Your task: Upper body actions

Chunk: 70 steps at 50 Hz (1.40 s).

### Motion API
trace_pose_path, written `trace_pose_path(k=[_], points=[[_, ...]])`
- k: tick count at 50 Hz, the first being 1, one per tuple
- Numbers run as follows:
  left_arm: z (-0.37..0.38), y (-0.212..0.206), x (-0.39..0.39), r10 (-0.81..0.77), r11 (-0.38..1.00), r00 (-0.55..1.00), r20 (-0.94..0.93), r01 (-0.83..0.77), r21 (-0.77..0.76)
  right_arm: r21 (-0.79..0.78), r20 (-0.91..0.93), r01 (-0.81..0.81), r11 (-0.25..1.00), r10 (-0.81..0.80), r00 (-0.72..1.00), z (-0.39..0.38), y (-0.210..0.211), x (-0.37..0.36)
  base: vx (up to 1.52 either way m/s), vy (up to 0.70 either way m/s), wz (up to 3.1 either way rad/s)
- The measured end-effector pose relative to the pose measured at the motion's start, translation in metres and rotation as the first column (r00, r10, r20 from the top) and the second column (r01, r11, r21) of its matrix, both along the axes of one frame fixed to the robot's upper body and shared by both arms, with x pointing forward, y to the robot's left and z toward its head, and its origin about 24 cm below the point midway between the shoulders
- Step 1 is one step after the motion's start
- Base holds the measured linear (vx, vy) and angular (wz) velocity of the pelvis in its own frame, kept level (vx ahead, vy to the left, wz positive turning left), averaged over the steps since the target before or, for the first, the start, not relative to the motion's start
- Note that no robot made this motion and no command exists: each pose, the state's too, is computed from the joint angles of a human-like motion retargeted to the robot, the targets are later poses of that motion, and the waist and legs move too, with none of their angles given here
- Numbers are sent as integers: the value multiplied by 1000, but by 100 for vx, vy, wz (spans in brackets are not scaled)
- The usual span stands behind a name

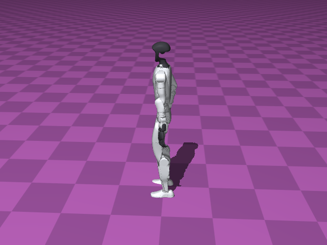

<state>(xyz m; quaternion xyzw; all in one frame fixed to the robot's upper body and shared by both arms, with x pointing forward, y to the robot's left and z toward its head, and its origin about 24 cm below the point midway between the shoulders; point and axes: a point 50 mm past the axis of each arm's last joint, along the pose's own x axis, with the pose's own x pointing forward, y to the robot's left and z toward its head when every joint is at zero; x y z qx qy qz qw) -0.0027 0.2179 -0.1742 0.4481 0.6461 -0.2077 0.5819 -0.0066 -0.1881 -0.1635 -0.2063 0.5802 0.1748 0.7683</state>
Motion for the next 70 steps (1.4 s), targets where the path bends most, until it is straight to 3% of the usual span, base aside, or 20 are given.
trace_pose_path(k=[8,12,17,23,29,38,50,60,70], points=[[2,7,-4,10,1000,1000,-6,-10,21,-71,314,-51,996,71,947,38,-33,38,0,0,0],[3,9,-11,24,999,999,-28,-23,32,38,545,9,999,-28,838,63,-22,83,-1,0,-10],[4,10,-21,31,999,998,-57,-29,41,265,790,-9,964,-212,576,113,9,162,-2,0,-21],[3,5,-26,38,999,997,-67,-36,30,408,913,-222,886,-392,115,217,45,243,0,0,-3],[1,-1,-22,30,1000,998,-54,-29,10,372,782,-452,810,-536,-317,339,62,273,0,0,0],[-1,-8,-13,20,1000,1000,-22,-20,-20,128,376,-693,710,-681,-628,474,66,237,0,0,0],[1,-2,-20,27,1000,999,-47,-27,2,-222,96,-625,748,-622,-778,540,72,182,0,0,0],[5,6,-37,65,997,993,-102,-61,40,-176,-57,-612,771,-628,-776,550,69,170,0,0,0],[4,6,-35,63,998,993,-101,-59,38,-198,-93,-551,811,-575,-813,552,68,165,0,0,0]])
